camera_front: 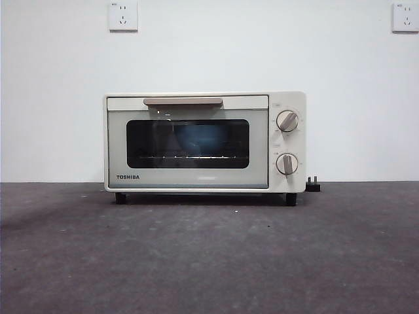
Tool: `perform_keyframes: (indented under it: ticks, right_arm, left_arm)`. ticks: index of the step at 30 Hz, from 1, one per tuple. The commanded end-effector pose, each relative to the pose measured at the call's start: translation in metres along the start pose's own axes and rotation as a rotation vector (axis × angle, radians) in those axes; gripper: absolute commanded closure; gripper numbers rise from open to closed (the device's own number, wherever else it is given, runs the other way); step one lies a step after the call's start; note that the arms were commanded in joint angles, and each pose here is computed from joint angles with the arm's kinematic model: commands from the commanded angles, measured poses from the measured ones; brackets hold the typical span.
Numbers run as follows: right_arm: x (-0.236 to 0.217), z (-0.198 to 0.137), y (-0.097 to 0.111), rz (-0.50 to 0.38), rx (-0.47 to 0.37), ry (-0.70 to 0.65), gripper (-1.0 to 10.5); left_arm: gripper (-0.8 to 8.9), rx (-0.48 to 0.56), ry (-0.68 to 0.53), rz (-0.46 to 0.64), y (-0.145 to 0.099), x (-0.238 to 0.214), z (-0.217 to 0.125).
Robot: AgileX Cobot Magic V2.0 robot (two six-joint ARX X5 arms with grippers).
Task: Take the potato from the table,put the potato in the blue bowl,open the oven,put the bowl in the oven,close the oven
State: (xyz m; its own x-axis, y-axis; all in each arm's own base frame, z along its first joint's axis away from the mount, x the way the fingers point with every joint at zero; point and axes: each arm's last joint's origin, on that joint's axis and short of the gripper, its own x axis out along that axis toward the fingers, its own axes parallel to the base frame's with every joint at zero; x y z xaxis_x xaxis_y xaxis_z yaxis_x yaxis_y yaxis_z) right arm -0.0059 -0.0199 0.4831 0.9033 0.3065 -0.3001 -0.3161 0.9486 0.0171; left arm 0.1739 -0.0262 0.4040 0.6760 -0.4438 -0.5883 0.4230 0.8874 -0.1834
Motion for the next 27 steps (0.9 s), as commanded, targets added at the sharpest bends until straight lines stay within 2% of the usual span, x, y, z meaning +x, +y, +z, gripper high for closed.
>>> perform_keyframes:
  ticks: [1, 4, 8, 14, 17, 20, 24, 27]
  right_arm:
    - [0.002, -0.003, 0.000, -0.004, -0.003, 0.026, 9.5]
    - [0.002, -0.003, 0.000, -0.004, -0.003, 0.026, 9.5]
    - [0.002, -0.003, 0.000, -0.004, -0.003, 0.026, 9.5]
    - [0.002, -0.003, 0.000, -0.004, -0.003, 0.026, 9.5]
    - [0.002, -0.003, 0.000, -0.004, -0.003, 0.026, 9.5]
    - [0.002, -0.003, 0.000, -0.004, -0.003, 0.026, 9.5]
    - [0.002, -0.003, 0.000, -0.004, -0.003, 0.026, 9.5]
    - [0.002, -0.003, 0.000, -0.004, -0.003, 0.026, 9.5]
  left_arm:
    - [8.18, 0.126, -0.012, 0.002, 0.000, 0.002, 0.001]
    - [8.18, 0.197, -0.068, 0.015, 0.001, 0.001, 0.000]
    - [8.18, 0.277, -0.274, 0.057, 0.003, 0.003, -0.014]
    - [8.18, 0.383, -0.602, 0.137, 0.006, 0.018, -0.079]
    - [8.18, 0.307, -0.719, 0.285, 0.014, 0.028, -0.121]
    - [8.18, 0.198, -0.732, 0.413, 0.022, 0.044, -0.162]
    - [8.18, 0.108, -0.677, 0.465, 0.030, 0.069, -0.205]
    - [8.18, 0.065, -0.647, 0.442, 0.032, 0.081, -0.226]
